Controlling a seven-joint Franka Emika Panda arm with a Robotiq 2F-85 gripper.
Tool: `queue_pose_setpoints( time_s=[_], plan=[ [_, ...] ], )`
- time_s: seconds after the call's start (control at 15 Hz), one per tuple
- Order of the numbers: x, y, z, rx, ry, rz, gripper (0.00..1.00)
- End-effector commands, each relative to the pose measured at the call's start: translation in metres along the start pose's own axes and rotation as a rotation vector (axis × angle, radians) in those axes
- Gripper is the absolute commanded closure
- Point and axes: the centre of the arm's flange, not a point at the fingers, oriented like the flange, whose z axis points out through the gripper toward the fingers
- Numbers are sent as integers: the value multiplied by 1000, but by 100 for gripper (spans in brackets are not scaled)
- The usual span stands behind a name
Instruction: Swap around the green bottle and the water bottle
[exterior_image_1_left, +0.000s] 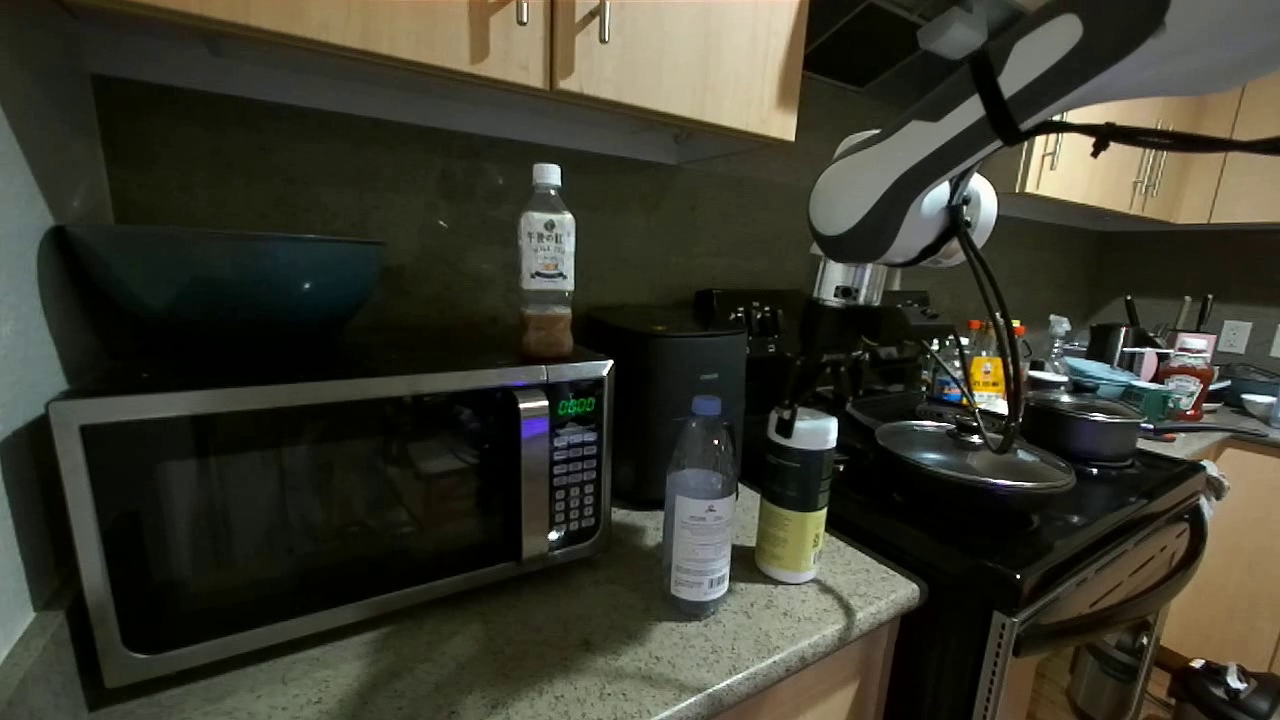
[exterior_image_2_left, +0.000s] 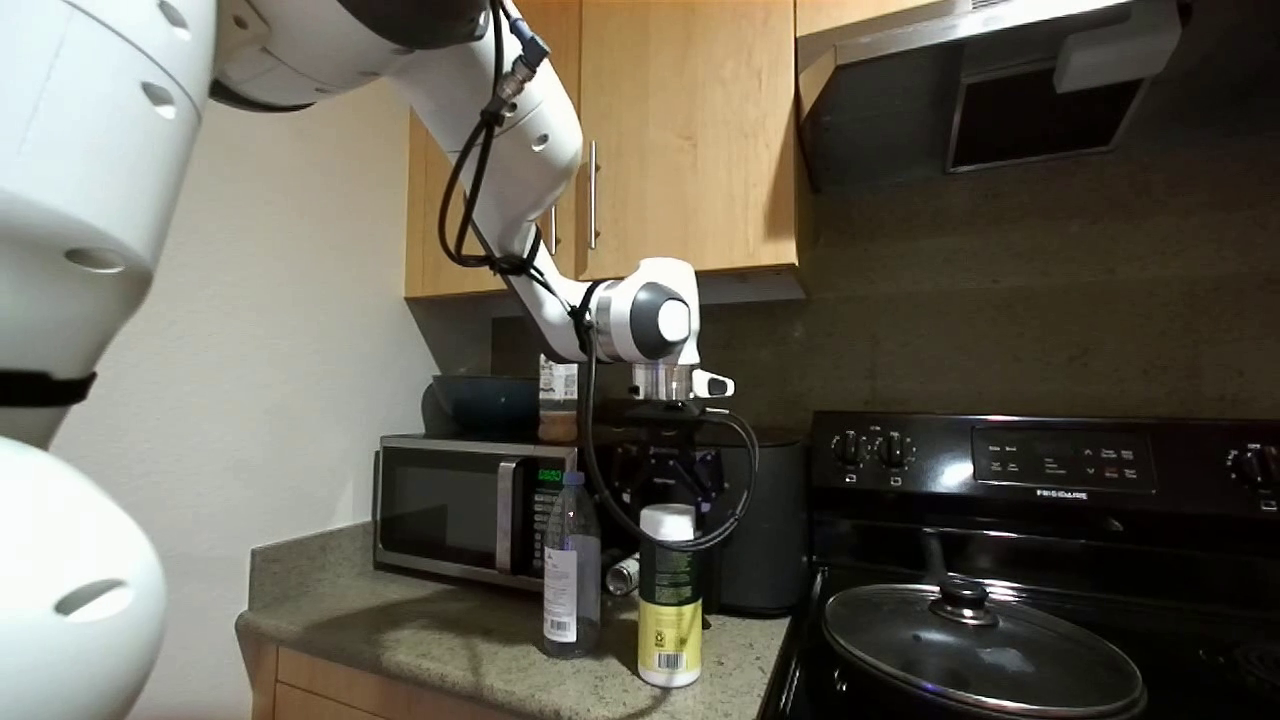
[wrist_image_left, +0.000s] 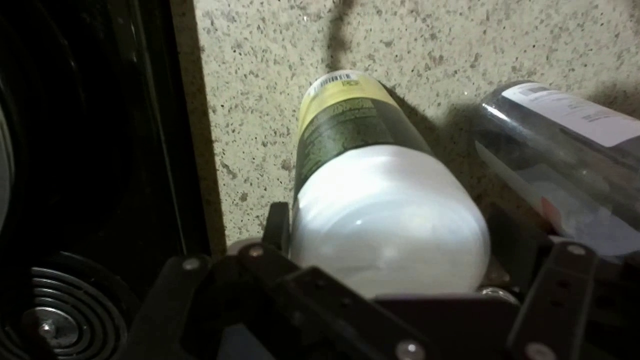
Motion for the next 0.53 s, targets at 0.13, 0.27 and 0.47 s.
queue_pose_setpoints(
  time_s=[0.13,0.27,0.47],
  plan=[
    [4,5,14,3,-72,-38,0],
    [7,6,17,-1,-85,-40,0],
    [13,6,15,-8,-74,-35,0]
  ],
)
